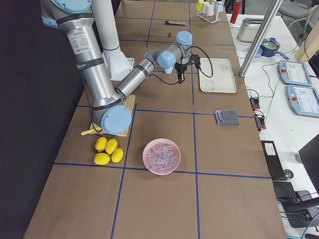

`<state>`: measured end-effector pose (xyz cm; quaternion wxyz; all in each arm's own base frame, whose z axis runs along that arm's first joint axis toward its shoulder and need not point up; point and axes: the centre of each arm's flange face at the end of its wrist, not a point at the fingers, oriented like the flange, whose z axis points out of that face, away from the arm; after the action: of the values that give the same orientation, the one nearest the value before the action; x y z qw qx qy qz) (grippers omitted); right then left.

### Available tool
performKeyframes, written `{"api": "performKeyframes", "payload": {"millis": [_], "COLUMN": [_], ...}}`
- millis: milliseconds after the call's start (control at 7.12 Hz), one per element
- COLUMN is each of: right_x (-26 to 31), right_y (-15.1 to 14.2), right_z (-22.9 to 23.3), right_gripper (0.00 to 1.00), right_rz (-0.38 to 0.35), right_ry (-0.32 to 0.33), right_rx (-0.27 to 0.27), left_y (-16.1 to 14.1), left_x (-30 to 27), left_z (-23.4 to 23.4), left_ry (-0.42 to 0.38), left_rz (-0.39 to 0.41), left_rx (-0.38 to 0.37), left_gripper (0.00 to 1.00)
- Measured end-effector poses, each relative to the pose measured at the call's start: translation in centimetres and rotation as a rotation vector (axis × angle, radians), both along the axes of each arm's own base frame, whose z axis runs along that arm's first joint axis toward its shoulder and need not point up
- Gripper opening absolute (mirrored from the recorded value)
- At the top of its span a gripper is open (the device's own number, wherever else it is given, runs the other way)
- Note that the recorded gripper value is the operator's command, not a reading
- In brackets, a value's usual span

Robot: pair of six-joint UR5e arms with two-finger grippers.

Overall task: Mash ice and strawberries in cup
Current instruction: 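Carry the ice cube with the right gripper over the light-blue cup, then open the right gripper to drop the ice cube into the cup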

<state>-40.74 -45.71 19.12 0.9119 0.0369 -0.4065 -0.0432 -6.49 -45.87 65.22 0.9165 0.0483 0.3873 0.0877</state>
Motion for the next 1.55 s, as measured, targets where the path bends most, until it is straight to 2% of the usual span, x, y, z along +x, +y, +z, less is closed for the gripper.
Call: {"api": "performKeyframes", "payload": {"millis": [281, 422, 703, 843, 984, 1124, 1546], "right_x": [-9.0, -12.5, -16.3, -17.2, -17.6, -17.8, -17.9], "right_y": [2.8, 3.8, 4.3, 4.1, 4.0, 4.0, 4.0], "right_z": [-7.1, -8.9, -8.9, -8.3, -7.7, -7.1, -6.7], "right_gripper": [0.02, 0.02, 0.02, 0.07, 0.71, 0.98, 0.99], "right_rz": [0.057, 0.076, 0.095, 0.105, 0.109, 0.107, 0.099], "right_ry": [0.004, 0.019, 0.034, 0.039, 0.047, 0.054, 0.06], "right_rx": [-0.043, -0.056, -0.045, -0.039, -0.036, -0.034, -0.028], "left_y": [0.1, 0.1, 0.1, 0.1, 0.1, 0.1, 0.1], "left_x": [0.0, 0.0, 0.0, 0.0, 0.0, 0.0, 0.1], "left_z": [0.1, 0.1, 0.1, 0.1, 0.1, 0.1, 0.1], "left_ry": [0.0, 0.0, 0.0, 0.0, 0.0, 0.0, 0.0], "left_rz": [0.0, 0.0, 0.001, 0.001, 0.001, 0.002, 0.003], "left_rx": [-0.002, -0.003, -0.003, -0.003, -0.003, -0.003, -0.001], "left_gripper": [1.0, 1.0, 1.0, 1.0, 1.0, 1.0, 1.0]}}
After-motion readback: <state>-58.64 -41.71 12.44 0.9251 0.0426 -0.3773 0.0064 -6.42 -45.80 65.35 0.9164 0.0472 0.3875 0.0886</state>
